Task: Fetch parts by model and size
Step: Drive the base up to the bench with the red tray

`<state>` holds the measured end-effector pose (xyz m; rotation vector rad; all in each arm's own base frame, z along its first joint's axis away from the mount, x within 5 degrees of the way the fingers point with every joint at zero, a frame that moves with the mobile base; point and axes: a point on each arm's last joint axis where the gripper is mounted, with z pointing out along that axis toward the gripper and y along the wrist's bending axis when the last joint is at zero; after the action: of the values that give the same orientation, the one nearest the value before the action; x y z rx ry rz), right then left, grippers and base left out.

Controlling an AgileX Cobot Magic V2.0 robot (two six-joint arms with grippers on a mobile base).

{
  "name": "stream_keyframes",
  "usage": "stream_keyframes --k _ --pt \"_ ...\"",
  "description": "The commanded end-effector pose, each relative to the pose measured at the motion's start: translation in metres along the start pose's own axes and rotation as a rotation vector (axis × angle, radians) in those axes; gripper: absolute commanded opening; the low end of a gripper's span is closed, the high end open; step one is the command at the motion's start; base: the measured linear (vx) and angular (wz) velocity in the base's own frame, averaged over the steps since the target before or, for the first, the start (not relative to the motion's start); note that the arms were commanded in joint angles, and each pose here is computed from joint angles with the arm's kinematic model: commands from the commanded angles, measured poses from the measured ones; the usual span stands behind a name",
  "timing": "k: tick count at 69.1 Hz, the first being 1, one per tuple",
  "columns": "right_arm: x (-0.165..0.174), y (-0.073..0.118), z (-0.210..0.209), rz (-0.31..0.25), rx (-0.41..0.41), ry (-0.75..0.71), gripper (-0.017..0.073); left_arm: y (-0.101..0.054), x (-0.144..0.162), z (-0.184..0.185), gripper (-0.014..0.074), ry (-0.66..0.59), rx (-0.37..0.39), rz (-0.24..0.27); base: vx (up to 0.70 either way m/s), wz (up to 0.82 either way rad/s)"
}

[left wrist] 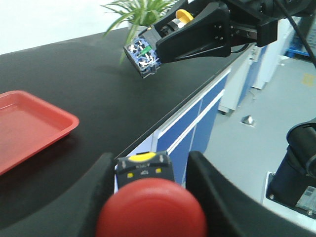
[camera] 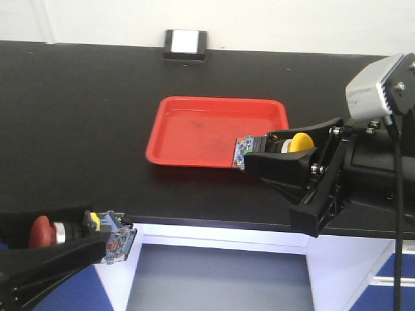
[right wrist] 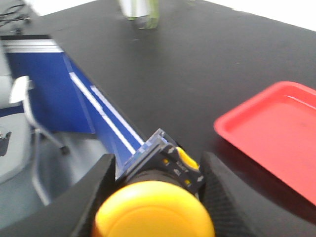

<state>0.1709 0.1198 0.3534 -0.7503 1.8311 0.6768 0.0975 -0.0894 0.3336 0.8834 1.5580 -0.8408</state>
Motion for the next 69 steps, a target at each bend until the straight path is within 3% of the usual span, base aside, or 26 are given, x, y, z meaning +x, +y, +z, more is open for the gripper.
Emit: stream_keyframes --k 1,69 --pt "-0.0126 0.0002 -0.0058 0.006 0.018 -0.066 -0.0005 -0.0010 -0.0162 -0.0018 -0.0006 -0.078 0.005 -0.014 0.10 -0.40" --pt "-0.0126 0.0002 -0.0058 0.006 0.019 -0.066 -0.0005 -0.0010 -0.0162 -0.0017 -0.0006 -0.078 0.005 -0.014 0.04 -0.08"
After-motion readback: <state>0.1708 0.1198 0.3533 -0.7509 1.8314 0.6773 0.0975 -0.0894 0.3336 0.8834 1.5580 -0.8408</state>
